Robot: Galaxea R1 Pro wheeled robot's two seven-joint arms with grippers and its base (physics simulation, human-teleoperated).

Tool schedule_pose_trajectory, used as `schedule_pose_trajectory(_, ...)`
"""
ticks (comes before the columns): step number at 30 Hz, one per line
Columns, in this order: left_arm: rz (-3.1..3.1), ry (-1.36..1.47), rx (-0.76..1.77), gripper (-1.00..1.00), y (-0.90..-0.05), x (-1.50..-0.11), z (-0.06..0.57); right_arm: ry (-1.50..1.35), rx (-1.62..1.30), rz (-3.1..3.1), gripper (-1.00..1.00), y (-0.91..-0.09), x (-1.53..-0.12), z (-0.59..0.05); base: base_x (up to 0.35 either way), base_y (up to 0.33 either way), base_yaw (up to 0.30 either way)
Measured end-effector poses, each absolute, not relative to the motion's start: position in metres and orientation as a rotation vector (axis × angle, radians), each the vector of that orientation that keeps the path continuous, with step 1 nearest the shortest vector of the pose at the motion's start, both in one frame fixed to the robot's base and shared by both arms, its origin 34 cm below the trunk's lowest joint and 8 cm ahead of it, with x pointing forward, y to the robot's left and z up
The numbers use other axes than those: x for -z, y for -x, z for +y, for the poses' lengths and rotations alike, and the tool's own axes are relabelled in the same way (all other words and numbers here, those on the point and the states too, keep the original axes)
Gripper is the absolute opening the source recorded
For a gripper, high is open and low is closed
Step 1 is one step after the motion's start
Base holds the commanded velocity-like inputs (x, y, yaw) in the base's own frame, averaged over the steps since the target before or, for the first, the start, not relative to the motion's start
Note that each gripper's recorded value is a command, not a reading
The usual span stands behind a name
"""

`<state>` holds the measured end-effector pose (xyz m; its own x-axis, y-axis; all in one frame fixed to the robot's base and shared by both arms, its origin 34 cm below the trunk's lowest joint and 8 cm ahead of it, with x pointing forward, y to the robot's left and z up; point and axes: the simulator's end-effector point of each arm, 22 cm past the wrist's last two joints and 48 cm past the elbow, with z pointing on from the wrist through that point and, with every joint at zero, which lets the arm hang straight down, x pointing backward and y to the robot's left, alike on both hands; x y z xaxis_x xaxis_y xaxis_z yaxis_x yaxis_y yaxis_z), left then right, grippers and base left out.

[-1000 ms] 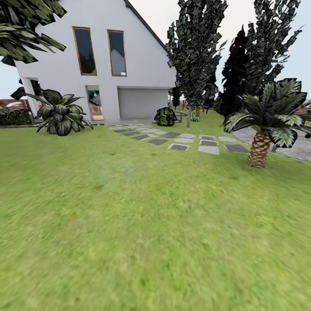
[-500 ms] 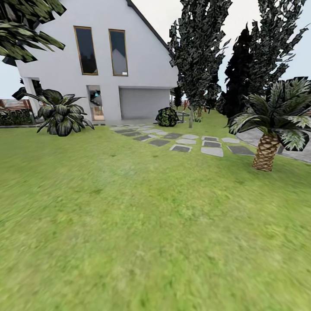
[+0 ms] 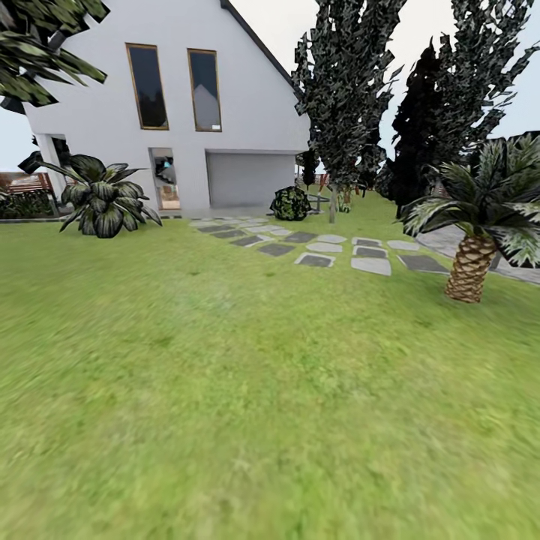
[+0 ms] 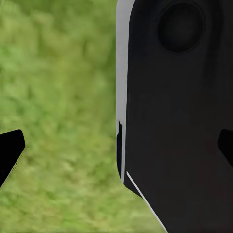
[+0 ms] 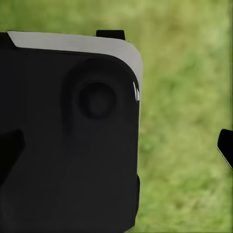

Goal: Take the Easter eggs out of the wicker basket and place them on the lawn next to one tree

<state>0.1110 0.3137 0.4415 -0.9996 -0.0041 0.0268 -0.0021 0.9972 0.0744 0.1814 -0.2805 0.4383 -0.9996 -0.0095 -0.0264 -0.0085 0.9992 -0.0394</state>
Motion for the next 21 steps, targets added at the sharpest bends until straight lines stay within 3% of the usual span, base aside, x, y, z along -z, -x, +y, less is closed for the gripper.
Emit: schedule_pose_trajectory(21,-3.112,-0.005,0.116,1.0,-0.1109,-0.4415,0.3136,0.014,0.061,3.114,1.0,-0.1814,-0.4382,-0.2797,0.335,0.0,0.0)
